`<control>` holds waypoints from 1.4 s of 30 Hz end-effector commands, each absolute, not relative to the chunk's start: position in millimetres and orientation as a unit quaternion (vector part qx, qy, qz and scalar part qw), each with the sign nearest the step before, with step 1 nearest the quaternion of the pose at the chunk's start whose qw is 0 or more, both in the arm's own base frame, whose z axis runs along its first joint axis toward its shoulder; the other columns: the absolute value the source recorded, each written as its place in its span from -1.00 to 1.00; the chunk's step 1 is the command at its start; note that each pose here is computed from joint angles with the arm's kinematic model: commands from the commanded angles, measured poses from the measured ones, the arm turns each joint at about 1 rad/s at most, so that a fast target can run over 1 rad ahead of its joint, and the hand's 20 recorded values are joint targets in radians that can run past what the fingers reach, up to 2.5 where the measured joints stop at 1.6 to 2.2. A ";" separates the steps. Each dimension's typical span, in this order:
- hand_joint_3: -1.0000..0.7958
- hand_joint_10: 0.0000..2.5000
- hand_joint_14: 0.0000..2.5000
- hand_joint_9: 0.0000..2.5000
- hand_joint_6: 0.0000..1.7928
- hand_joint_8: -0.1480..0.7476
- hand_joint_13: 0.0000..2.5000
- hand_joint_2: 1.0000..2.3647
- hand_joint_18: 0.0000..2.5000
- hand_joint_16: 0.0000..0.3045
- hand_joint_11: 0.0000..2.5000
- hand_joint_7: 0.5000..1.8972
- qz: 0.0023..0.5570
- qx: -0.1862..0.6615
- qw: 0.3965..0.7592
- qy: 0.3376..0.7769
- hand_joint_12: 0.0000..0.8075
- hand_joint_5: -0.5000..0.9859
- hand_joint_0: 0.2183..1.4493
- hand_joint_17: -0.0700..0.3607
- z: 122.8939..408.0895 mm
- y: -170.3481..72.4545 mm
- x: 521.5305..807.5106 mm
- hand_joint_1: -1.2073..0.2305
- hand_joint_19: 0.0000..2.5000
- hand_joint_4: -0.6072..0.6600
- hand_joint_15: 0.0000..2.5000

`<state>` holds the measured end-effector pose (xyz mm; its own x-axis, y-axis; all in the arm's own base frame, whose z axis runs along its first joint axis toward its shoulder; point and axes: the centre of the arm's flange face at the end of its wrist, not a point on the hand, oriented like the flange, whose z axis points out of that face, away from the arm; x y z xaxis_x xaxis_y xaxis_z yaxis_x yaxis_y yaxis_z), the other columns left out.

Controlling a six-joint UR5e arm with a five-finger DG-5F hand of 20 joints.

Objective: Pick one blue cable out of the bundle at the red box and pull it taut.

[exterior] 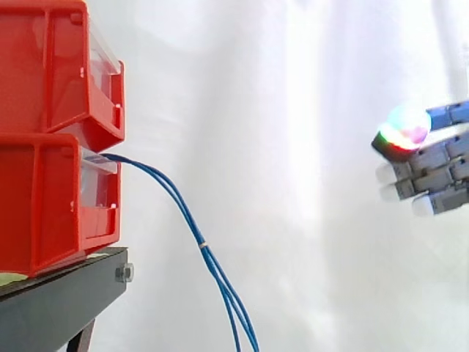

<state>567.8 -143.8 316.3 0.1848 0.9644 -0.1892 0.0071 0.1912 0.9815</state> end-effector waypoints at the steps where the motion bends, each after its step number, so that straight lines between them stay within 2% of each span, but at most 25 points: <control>1: -0.44 -1.00 -1.00 -1.00 -0.44 -0.11 -1.00 -1.00 -0.99 -0.56 -1.00 -0.50 0.402 0.489 0.593 0.498 0.01 -0.60 -0.58 0.02 294.4 -136.5 580.3 -0.30 -0.80 0.39 -0.96; 4: -0.44 -1.00 -1.00 -1.00 -0.44 -0.12 -1.00 -1.00 -0.98 -0.57 -1.00 -0.33 0.402 0.489 0.604 0.483 -0.01 -0.56 -0.55 0.00 284.1 -133.9 589.9 -0.32 -0.80 0.45 -0.96; 7: -0.44 -1.00 -1.00 -1.00 -0.44 -0.11 -1.00 -1.00 -0.97 -0.58 -1.00 -0.29 0.404 0.490 0.611 0.473 -0.01 -0.56 -0.55 0.00 274.0 -131.1 598.1 -0.33 -0.81 0.47 -0.96; 10: -0.44 -1.00 -1.00 -1.00 -0.44 -0.10 -1.00 -1.00 -0.97 -0.58 -1.00 -0.29 0.409 0.489 0.612 0.469 -0.01 -0.56 -0.54 0.00 243.8 -122.5 613.1 -0.33 -0.81 0.45 -0.96; 12: -0.44 -1.00 -1.00 -1.00 -0.44 -0.10 -1.00 -1.00 -0.98 -0.58 -1.00 -0.30 0.416 0.484 0.617 0.460 -0.01 -0.56 -0.54 0.00 234.9 -117.6 627.0 -0.33 -0.81 0.45 -0.96; 20: -0.44 -1.00 -1.00 -1.00 -0.44 -0.09 -1.00 -1.00 -0.98 -0.58 -1.00 -0.30 0.422 0.486 0.609 0.463 -0.01 -0.56 -0.53 -0.01 222.3 -104.1 665.4 -0.33 -0.81 0.46 -0.96; 35: -0.44 -1.00 -1.00 -1.00 -0.44 -0.05 -1.00 -1.00 -0.98 -0.58 -1.00 -0.25 0.425 0.505 0.612 0.436 0.00 -0.55 -0.54 0.00 219.3 -84.3 672.2 -0.27 -0.81 0.47 -0.96; 38: -0.44 -1.00 -1.00 -1.00 -0.44 -0.04 -1.00 -1.00 -0.98 -0.58 -1.00 -0.26 0.419 0.512 0.604 0.444 0.00 -0.55 -0.54 0.00 196.2 -79.6 681.4 -0.27 -0.81 0.47 -0.96; 42: -0.44 -1.00 -1.00 -1.00 -0.44 -0.04 -1.00 -1.00 -0.97 -0.58 -1.00 -0.26 0.443 0.530 0.581 0.431 0.01 -0.55 -0.54 0.00 176.8 -74.2 705.7 -0.26 -0.80 0.46 -0.96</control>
